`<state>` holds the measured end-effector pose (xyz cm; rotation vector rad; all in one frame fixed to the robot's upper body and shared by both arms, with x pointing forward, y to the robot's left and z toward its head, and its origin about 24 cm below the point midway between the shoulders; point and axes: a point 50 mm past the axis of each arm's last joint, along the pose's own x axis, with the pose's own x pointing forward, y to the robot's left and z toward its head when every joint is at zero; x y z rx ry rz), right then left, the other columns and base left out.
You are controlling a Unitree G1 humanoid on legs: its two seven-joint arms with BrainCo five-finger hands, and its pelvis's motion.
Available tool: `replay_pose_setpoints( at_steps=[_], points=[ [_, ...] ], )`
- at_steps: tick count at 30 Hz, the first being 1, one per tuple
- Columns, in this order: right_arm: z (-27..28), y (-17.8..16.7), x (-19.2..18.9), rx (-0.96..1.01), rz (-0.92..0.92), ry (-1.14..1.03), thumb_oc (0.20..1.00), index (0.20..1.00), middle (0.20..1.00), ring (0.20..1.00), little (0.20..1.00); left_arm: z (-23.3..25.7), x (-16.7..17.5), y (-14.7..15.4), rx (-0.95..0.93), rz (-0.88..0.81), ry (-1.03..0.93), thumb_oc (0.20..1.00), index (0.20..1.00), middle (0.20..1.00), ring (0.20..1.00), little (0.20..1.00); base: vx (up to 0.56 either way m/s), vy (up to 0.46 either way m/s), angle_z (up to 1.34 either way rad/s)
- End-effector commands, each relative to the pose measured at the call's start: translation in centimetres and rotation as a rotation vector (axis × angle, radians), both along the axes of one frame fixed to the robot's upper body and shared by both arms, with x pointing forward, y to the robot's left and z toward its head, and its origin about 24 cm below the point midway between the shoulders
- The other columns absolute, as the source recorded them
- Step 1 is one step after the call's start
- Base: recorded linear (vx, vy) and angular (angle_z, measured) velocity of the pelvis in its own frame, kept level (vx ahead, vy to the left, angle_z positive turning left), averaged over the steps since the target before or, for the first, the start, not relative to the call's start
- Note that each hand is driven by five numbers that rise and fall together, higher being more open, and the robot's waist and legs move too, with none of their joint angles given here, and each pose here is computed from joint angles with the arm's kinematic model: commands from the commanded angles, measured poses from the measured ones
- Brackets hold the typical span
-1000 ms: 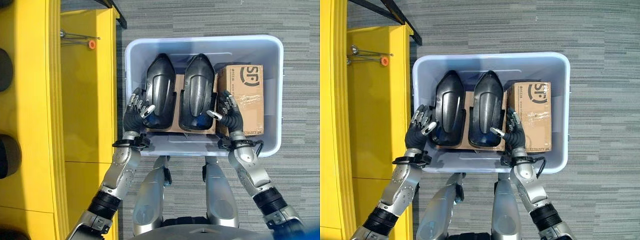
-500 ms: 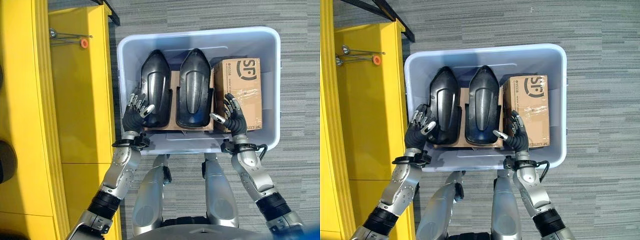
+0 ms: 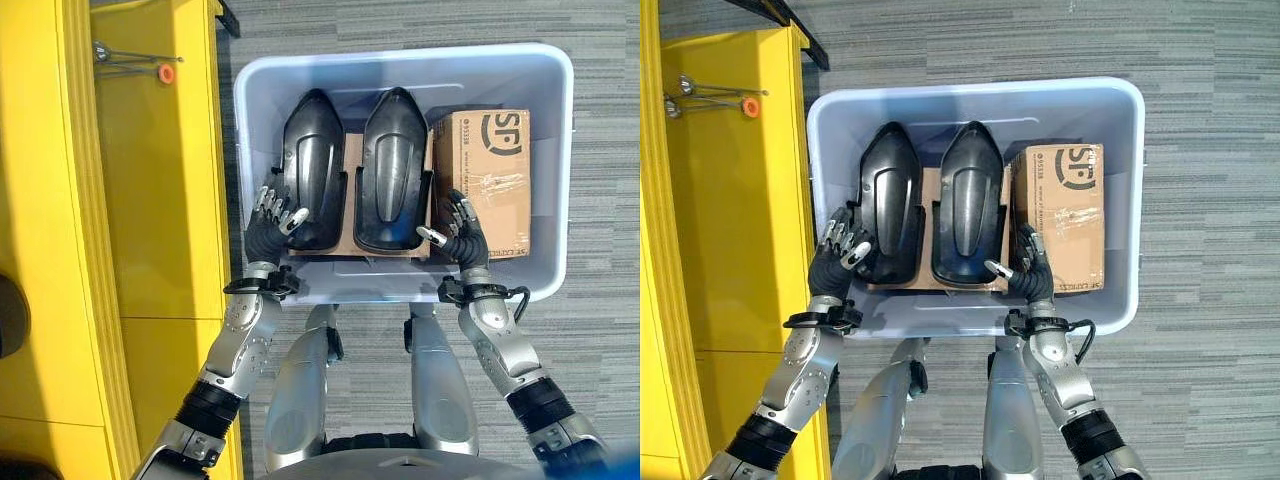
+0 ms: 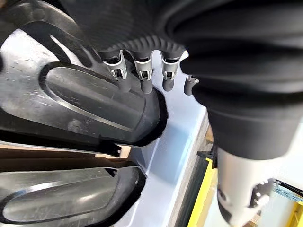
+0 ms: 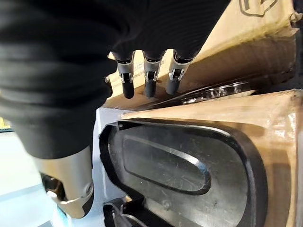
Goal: Move parts from the plastic box to the shelf.
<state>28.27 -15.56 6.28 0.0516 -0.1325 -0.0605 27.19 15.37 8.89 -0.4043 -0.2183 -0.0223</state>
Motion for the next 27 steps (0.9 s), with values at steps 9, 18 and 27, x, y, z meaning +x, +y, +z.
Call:
replay_pose_setpoints(
  at_steps=[9, 18, 27],
  points=[
    [0.7, -0.2, 1.0, 0.056, -0.086, -0.048, 1.000, 1.000, 1.000, 1.000, 1.000, 2.2, -0.1, -0.1, 0.000, 0.014, -0.122, 1.000, 1.000, 1.000, 1.000, 1.000, 0.00, 0.000, 0.00],
    [3.6, -0.2, 4.1, 0.052, -0.203, -0.121, 1.000, 1.000, 1.000, 1.000, 1.000, 3.2, 0.1, -1.2, -0.030, -0.026, -0.154, 1.000, 1.000, 1.000, 1.000, 1.000, -0.01, -0.001, -0.04],
    [5.8, 0.8, 6.6, 0.038, -0.256, -0.140, 1.000, 1.000, 1.000, 1.000, 1.000, 3.8, 0.2, -1.6, -0.041, -0.040, -0.170, 1.000, 1.000, 1.000, 1.000, 1.000, -0.02, -0.021, 0.03]
  ],
)
